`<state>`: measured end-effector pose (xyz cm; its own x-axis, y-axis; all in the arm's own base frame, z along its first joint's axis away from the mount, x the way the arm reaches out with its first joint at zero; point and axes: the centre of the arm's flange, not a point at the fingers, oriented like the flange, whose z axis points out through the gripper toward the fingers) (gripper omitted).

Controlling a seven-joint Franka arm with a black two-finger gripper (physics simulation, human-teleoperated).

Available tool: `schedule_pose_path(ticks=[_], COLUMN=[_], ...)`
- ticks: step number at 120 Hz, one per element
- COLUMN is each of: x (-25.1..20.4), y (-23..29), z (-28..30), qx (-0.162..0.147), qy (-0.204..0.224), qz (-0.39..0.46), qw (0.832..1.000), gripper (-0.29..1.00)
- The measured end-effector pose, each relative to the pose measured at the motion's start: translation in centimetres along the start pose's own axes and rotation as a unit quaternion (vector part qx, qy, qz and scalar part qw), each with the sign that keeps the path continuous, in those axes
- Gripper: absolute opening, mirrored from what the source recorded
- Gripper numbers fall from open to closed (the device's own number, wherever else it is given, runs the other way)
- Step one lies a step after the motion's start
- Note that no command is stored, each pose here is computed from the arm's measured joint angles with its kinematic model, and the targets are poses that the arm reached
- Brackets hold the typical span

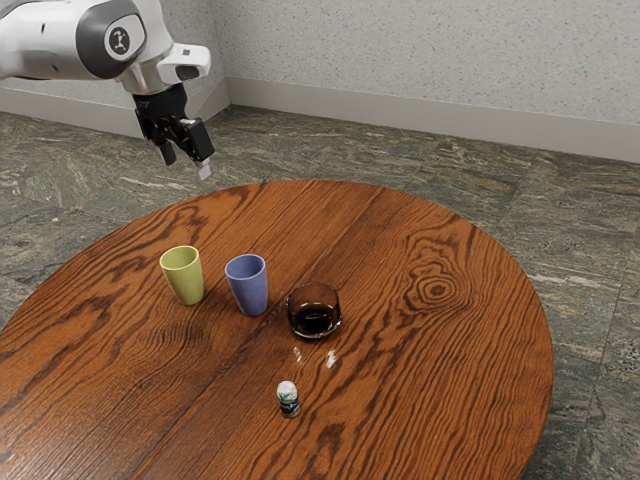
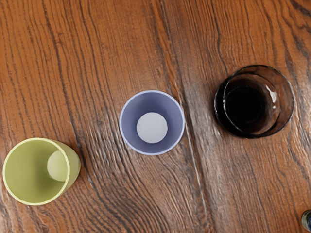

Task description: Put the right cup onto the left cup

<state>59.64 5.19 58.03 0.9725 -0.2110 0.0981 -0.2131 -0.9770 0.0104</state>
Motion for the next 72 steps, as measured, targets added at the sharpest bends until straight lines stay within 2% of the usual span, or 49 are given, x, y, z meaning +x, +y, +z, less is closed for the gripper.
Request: schedule_pose_path(ticks=[27, 72], x=[0.3, 4.1], y=[-0.1, 3.5], z=[0.7, 10.5], qx=[0.000, -0.024], qy=[-0.004, -0.060], qz=[-0.002, 0.017], qw=[1.000, 0.998], gripper=[0.70, 0.70])
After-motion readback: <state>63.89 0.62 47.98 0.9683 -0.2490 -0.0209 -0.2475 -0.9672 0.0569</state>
